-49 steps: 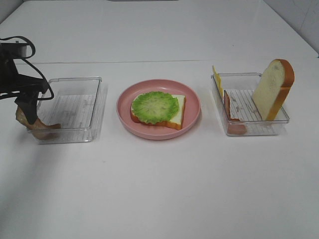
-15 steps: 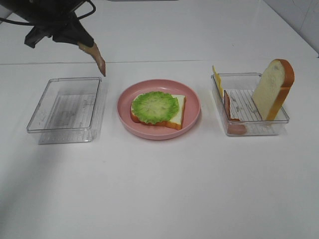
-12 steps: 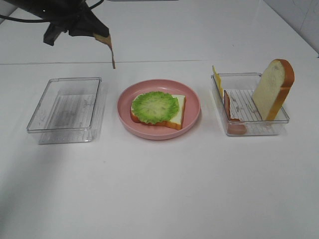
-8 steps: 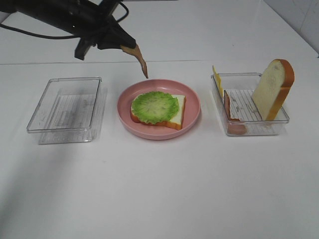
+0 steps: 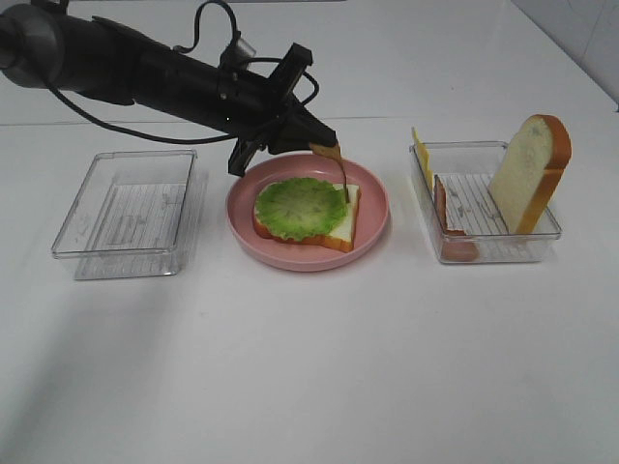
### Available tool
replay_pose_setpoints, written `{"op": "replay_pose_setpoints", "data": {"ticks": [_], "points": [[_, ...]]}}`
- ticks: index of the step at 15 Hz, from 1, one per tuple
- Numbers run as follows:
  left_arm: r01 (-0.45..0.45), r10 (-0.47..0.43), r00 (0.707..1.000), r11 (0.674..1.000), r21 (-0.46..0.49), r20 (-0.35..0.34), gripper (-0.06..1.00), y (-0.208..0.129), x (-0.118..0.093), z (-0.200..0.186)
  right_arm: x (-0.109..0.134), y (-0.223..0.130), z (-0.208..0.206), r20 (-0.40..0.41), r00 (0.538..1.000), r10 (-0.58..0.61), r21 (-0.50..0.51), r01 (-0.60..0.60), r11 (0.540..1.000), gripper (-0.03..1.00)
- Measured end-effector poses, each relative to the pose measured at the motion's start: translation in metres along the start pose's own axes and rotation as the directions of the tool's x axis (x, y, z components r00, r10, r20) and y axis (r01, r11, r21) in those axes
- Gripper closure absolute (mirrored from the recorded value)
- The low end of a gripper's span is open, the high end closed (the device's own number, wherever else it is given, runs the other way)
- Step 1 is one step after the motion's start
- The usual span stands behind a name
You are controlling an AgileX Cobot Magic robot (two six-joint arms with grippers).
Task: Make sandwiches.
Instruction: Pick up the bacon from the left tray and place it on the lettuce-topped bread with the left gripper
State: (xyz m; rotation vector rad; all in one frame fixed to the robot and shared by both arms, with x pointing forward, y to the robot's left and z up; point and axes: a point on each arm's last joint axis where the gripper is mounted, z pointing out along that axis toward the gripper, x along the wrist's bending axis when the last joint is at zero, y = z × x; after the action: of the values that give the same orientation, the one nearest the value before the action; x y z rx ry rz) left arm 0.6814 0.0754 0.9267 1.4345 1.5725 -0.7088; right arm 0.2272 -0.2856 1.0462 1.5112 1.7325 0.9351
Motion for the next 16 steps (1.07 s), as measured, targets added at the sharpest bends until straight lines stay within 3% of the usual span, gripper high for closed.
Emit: {"op": "replay_pose_setpoints", "data": {"ticks": [4, 8, 16], "points": [[0.009, -0.008, 0.999, 1.0, 0.026, -0.035, 0.94, -0.003, 0.017, 0.01, 0.0, 0.0, 0.0, 0.0, 1.0, 0.0, 0.0, 0.0, 1.0, 0.24], [-0.022, 0.023, 0.995, 1.0, 0.014, -0.092, 0.94, 0.007, 0.03, -0.004, 0.0, 0.0, 0.0, -0.002, 1.0, 0.001, 0.0, -0.001, 1.0, 0.24], [-0.053, 0.054, 0.985, 0.999, 0.01, -0.166, 0.92, 0.014, 0.042, -0.014, 0.0, 0.0, 0.0, -0.003, 1.0, 0.001, 0.0, -0.001, 1.0, 0.24]]}}
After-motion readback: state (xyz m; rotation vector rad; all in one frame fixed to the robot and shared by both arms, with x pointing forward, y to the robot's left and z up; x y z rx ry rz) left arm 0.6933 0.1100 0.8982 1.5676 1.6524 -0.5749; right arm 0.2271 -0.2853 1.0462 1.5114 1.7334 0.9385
